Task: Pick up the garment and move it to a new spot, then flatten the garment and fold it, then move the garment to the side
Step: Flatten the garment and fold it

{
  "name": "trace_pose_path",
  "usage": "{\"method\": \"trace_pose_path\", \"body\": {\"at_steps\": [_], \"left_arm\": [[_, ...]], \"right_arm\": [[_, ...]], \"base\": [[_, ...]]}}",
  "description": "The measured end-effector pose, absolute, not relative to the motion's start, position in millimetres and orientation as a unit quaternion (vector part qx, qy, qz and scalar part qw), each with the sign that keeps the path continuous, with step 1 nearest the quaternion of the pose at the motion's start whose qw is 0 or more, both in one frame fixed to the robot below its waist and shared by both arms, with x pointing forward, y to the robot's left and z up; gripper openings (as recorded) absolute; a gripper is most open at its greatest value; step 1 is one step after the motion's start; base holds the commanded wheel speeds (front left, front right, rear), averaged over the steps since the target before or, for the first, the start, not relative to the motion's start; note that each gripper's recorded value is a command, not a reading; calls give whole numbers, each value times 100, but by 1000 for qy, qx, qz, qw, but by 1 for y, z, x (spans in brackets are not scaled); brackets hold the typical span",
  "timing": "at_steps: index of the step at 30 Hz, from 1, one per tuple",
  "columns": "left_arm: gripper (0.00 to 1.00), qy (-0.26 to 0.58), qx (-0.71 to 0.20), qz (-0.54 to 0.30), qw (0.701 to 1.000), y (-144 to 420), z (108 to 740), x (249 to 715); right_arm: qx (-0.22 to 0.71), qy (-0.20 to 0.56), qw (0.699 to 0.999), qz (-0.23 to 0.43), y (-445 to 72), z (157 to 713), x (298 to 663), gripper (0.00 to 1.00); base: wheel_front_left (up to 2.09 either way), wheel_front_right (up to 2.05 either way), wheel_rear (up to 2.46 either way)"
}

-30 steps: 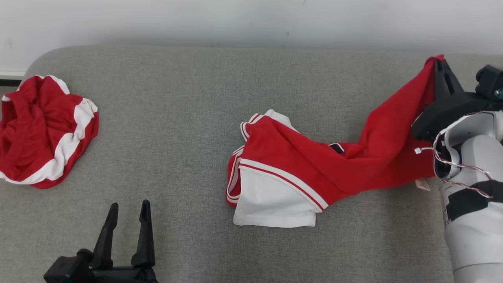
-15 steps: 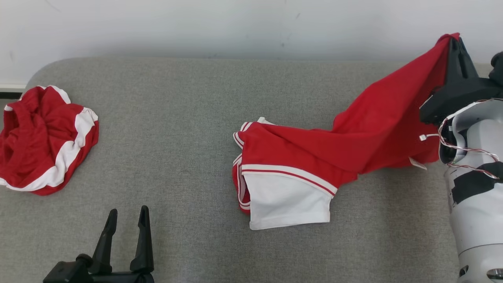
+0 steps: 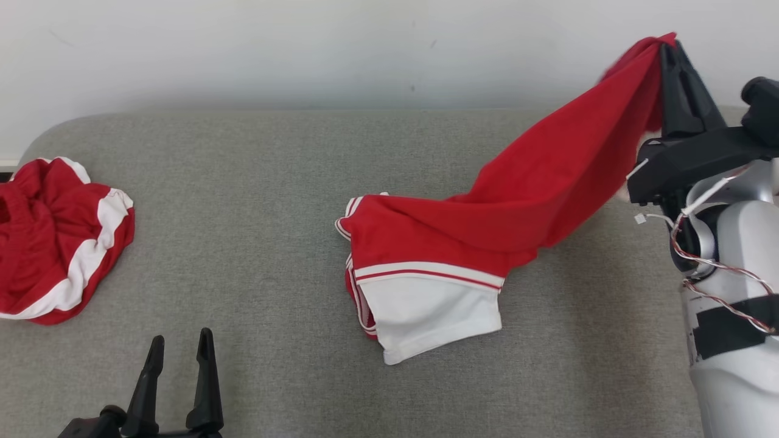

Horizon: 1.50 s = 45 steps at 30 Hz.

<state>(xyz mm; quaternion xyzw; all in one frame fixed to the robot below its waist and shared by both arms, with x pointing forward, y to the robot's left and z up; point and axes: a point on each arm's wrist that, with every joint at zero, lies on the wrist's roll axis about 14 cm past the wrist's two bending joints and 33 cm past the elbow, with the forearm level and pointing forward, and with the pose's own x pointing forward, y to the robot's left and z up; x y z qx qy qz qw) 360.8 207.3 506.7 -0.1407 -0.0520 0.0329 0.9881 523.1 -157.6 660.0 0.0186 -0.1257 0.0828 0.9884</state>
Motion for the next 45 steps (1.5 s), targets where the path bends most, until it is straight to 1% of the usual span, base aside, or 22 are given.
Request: {"method": "trace_pose_path", "body": {"at_steps": [8,17,21,25,30,32,36,40,41,42,43,45], "left_arm": [[100,-56,-142,26,988,203,510,362],[100,-56,-144,29,988,204,510,356],[100,-56,-144,29,988,204,510,359],[100,-51,-146,22,988,199,507,364],[100,-46,-148,11,988,192,504,373],[100,-43,-146,9,988,191,502,377],[100,-35,-141,7,989,191,496,380],[100,-33,-135,12,990,195,494,383],[100,-33,-135,12,990,196,494,383],[100,-32,-134,15,990,198,493,382],[100,-30,-133,18,990,200,492,382],[100,-27,-132,23,991,203,490,381]], "right_arm": [[10,-120,991,66,-170,662,497,0],[21,-125,990,57,-170,671,442,0],[21,-97,994,40,-181,659,432,0],[28,-27,999,5,-204,616,442,0],[37,57,997,-27,-222,558,466,0],[33,73,996,-41,-232,544,478,0],[26,78,994,-71,-253,529,504,0],[26,60,994,-85,-258,526,530,0],[28,51,995,-84,-255,528,537,3],[27,47,995,-80,-251,527,543,49],[26,50,995,-78,-247,523,548,100],[29,66,995,-71,-239,511,554,100]], "base": [[0,0,0],[0,0,0],[0,0,0],[0,0,0],[0,0,0],[0,0,0],[0,0,0],[0,0,0],[0,0,0],[0,0,0],[0,0,0],[0,0,0]]}}
